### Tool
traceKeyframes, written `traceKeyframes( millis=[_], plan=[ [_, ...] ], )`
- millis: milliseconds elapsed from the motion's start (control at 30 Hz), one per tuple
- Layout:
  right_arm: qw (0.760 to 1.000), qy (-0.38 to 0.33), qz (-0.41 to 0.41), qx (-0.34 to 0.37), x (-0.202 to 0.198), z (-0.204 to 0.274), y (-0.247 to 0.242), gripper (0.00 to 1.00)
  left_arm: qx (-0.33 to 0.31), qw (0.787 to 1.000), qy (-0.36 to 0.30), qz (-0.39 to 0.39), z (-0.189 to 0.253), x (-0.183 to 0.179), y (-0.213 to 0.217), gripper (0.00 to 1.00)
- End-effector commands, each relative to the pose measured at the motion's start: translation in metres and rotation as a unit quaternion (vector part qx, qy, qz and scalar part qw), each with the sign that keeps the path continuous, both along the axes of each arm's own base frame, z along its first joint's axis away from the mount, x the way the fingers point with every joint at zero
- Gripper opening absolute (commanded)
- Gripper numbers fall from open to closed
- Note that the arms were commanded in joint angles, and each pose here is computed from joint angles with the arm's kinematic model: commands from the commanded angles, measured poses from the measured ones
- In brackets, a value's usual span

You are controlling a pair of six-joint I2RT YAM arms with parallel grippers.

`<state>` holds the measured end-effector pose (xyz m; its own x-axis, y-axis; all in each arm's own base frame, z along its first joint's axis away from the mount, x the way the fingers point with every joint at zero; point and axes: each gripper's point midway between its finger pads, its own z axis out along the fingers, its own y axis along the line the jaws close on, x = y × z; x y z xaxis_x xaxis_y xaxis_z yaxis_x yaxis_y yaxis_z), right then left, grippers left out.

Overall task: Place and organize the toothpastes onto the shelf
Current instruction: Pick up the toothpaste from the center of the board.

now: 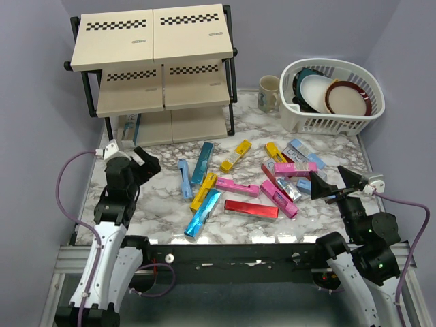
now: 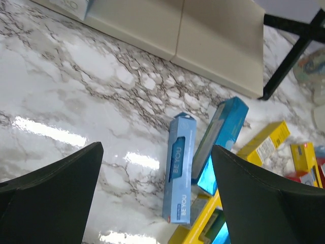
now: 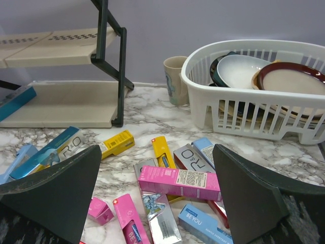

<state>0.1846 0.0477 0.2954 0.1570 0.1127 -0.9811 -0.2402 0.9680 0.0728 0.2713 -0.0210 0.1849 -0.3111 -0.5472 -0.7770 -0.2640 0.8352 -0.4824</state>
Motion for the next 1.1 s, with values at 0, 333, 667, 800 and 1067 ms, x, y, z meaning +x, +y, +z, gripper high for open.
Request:
traceKeyframes(
  millis=[0,333,667,800,1067],
  plan=[
    [0.99,-0.134,0.001,0.05,-0.053,0.043,-0.02,1.0,0.006,0.996,0.027,-0.087,-0.015,-0.022,-0.028,0.99],
    [0.99,-0.134,-0.021,0.036,-0.049,0.038,-0.026,1.0,0.048,0.979,0.035,-0.193,-0.015,-0.009,-0.111,0.99],
    [0.99,-0.135,-0.015,0.033,-0.053,0.04,-0.025,1.0,0.196,0.958,0.071,-0.195,-0.028,0.032,-0.151,0.98],
    [0.99,-0.133,-0.017,0.034,-0.053,0.039,-0.026,1.0,0.22,0.949,0.095,-0.204,-0.042,0.04,-0.161,0.94],
    [0.991,-0.132,-0.017,0.033,-0.053,0.039,-0.026,1.0,0.237,0.945,0.111,-0.199,-0.062,0.048,-0.164,0.82]
  ],
)
